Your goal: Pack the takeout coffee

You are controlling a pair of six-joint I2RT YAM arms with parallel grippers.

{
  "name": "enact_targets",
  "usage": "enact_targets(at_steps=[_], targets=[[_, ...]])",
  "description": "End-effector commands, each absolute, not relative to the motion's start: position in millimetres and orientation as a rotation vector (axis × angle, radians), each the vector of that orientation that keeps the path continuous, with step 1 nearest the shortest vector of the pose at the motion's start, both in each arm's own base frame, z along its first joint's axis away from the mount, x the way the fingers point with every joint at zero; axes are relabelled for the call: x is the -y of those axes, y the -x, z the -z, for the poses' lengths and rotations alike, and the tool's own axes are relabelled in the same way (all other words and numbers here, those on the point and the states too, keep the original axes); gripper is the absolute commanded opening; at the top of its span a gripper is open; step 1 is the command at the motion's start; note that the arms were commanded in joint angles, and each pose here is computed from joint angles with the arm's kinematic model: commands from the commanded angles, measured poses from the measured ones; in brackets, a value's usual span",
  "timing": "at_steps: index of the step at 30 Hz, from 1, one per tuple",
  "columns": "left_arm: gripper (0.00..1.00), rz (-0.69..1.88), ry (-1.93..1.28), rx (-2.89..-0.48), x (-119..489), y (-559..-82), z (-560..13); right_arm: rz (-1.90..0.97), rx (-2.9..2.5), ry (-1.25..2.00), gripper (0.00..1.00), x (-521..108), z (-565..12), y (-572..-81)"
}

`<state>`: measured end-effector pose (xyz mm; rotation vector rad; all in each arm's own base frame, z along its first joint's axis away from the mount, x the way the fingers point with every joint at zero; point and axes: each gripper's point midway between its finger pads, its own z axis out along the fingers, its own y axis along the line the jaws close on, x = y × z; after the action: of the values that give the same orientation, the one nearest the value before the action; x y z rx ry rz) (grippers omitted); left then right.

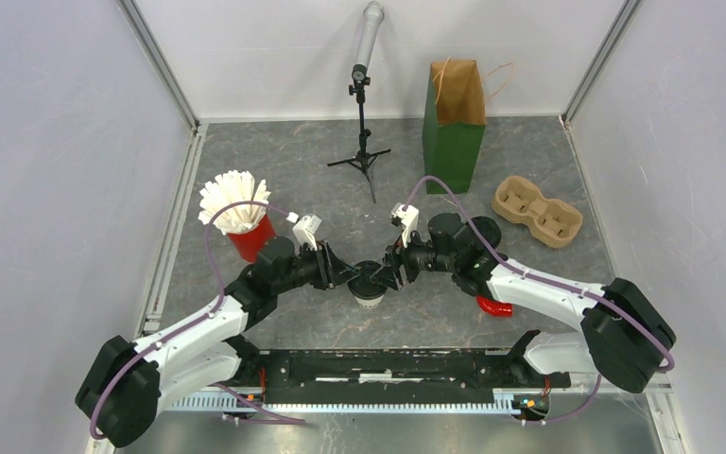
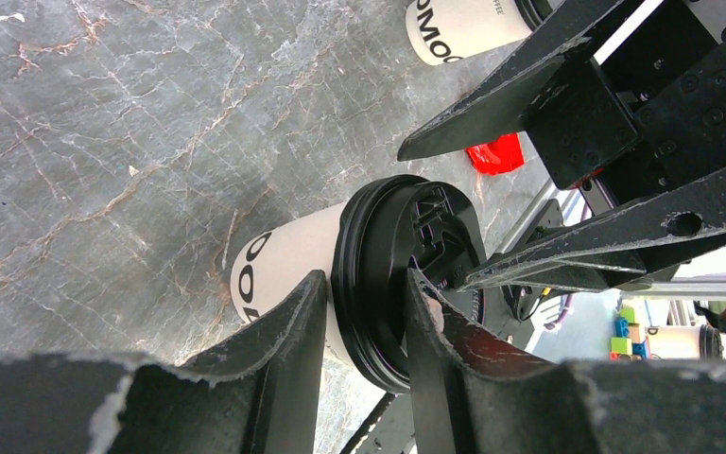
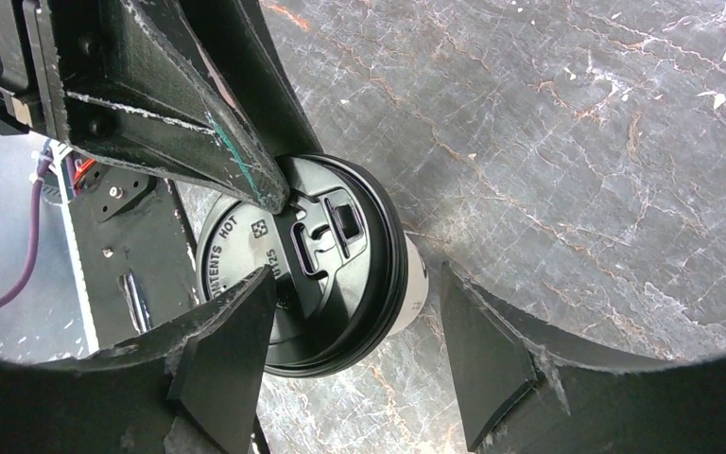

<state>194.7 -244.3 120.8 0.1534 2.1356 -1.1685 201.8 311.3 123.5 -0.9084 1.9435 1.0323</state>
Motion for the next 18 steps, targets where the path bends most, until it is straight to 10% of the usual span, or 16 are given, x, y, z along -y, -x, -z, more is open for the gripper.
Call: enact_targets(at_steps=[1,12,18], targets=[[0.41,1.19,-0.16,-2.197,243.4,-183.4,-102.7,-1.068,-1.926,0.858,0.69,-315.9,-134.4,-205.0],[0.42,1.263,-0.212,-2.132,252.5,-182.3,-117.0,-1.11,-2.006,0.828,0.63,-314.2,-100.4,-195.9],[0.73,1.213,-0.188,-2.112,249.1,-192.1,-149.1,-1.077,-2.079,0.812,0.6,-300.5,-72.5,-186.3]])
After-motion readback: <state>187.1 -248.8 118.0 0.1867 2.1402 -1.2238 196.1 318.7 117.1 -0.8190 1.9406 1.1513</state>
